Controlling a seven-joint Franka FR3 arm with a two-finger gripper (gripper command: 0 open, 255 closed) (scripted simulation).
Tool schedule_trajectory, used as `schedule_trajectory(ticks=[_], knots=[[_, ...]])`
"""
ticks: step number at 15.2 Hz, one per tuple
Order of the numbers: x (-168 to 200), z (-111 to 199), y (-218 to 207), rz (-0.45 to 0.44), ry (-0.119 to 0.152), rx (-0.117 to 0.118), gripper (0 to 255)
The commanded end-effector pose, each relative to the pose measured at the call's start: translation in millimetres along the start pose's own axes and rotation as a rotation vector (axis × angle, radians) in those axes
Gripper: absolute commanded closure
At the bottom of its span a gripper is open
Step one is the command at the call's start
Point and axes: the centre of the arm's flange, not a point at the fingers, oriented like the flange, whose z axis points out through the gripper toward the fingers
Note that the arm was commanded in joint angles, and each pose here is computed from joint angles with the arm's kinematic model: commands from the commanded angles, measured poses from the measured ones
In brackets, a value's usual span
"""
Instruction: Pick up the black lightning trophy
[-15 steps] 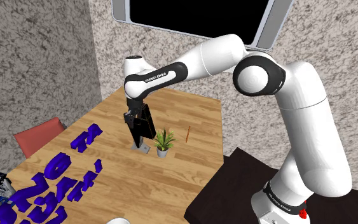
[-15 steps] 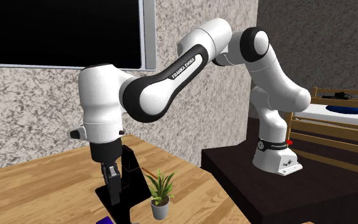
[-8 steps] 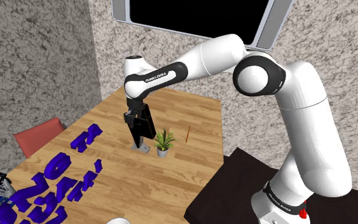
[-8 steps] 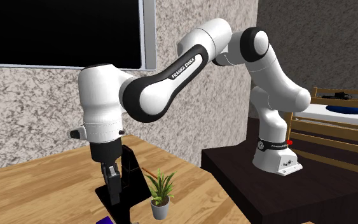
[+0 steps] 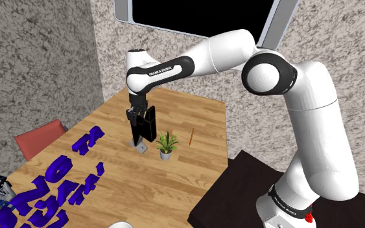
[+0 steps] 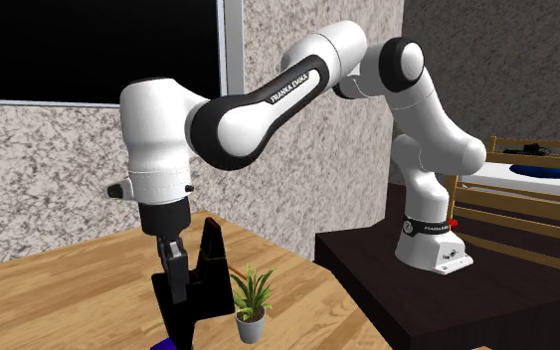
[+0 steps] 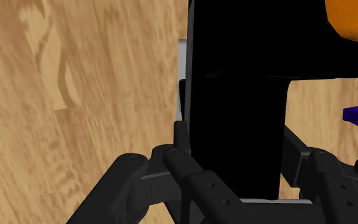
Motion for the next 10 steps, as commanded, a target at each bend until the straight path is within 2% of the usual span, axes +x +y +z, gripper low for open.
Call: schedule_trajectory(ticks=[1, 8, 10], knots=[[0, -11, 0, 0.000, 0.001, 0.000, 255], [-1, -47, 0, 0.000, 0.001, 0.000, 255], [-1, -48, 0, 0.000, 0.001, 0.000, 255]])
